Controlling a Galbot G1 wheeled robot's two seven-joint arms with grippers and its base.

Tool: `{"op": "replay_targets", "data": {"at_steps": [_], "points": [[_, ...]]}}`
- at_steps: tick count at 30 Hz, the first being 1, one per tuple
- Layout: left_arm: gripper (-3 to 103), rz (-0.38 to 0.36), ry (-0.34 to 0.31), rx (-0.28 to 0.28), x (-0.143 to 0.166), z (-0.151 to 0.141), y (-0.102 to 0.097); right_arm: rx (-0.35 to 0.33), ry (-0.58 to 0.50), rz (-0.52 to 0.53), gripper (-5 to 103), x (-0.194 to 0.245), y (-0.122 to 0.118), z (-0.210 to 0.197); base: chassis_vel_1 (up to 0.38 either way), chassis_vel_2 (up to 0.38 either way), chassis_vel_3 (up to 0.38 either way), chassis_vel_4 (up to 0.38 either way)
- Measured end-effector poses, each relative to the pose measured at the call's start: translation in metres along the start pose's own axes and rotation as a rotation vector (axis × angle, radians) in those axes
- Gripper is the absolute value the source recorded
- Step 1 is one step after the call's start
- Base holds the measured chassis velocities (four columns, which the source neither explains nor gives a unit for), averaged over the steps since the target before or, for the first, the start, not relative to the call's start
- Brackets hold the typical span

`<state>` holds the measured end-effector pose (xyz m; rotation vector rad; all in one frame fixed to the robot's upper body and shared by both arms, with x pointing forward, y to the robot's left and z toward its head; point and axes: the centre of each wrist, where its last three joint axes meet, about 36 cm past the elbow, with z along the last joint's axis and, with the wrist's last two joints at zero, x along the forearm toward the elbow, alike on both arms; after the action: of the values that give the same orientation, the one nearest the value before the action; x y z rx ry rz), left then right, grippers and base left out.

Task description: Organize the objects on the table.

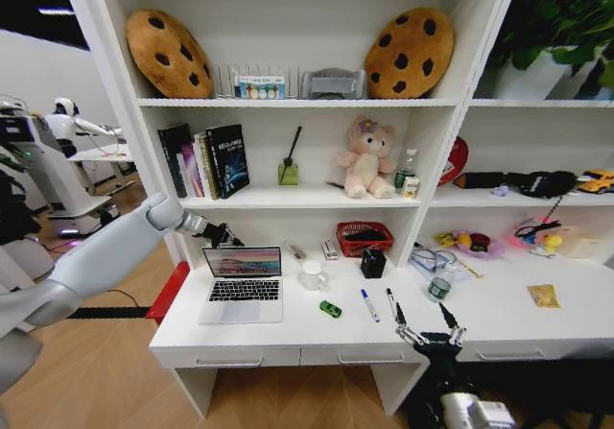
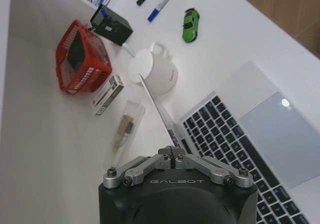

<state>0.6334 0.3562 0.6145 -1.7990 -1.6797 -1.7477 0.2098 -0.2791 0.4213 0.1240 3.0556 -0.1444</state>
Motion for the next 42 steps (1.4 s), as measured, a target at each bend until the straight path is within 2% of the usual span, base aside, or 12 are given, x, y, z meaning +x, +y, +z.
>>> {"op": "replay_targets", "data": {"at_steps": [15, 21, 23, 24, 26, 27, 28, 30, 31, 35, 36, 42], "points": [[0, 0.088, -0.093, 0.106, -0.075, -0.033, -0.146, -0.093, 0.040, 0.042, 100, 0.000, 0.006, -0.008, 0.000, 0.000, 0.000, 0.000], [0, -0.022, -0.083, 0.203, -0.074, -0.021, -0.195, -0.088, 0.043, 0.043, 100, 0.001, 0.006, -0.008, 0.000, 0.000, 0.000, 0.000], [0, -0.243, -0.130, 0.424, -0.082, -0.021, -0.248, -0.085, 0.037, 0.052, 100, 0.000, 0.006, -0.009, 0.000, 0.000, 0.000, 0.000], [0, -0.243, -0.130, 0.424, -0.082, -0.021, -0.248, -0.085, 0.037, 0.052, 100, 0.000, 0.006, -0.009, 0.000, 0.000, 0.000, 0.000], [0, -0.452, -0.178, 0.643, -0.088, -0.035, -0.274, -0.077, 0.046, 0.065, 100, -0.001, 0.002, -0.012, 0.000, 0.000, 0.000, 0.000], [0, -0.452, -0.178, 0.643, -0.088, -0.035, -0.274, -0.077, 0.046, 0.065, 100, -0.001, 0.002, -0.012, 0.000, 0.000, 0.000, 0.000], [0, -0.631, -0.200, 0.828, -0.095, -0.052, -0.286, -0.060, 0.060, 0.091, 100, -0.001, -0.003, -0.012, 0.000, 0.000, 0.000, 0.000], [-3, -0.708, -0.204, 0.910, -0.099, -0.061, -0.287, -0.049, 0.065, 0.111, 100, 0.000, -0.007, -0.011, 0.000, 0.000, 0.000, 0.000], [8, -0.863, -0.190, 1.048, -0.105, -0.081, -0.282, -0.027, 0.071, 0.152, 100, 0.002, -0.012, -0.010, 0.000, 0.000, 0.000, 0.000], [13, -1.039, -0.127, 1.205, -0.103, -0.107, -0.273, -0.013, 0.080, 0.173, 100, -0.001, -0.014, -0.012, 0.000, 0.000, 0.000, 0.000], [23, -1.139, -0.017, 1.280, -0.096, -0.123, -0.266, -0.011, 0.078, 0.175, 100, -0.003, -0.015, -0.014, 0.000, 0.000, 0.000, 0.000], [45, -1.267, 0.205, 1.361, -0.047, -0.162, -0.274, 0.011, 0.067, 0.175, 100, -0.004, -0.020, -0.018, 0.000, 0.000, 0.000, 0.000]]}}
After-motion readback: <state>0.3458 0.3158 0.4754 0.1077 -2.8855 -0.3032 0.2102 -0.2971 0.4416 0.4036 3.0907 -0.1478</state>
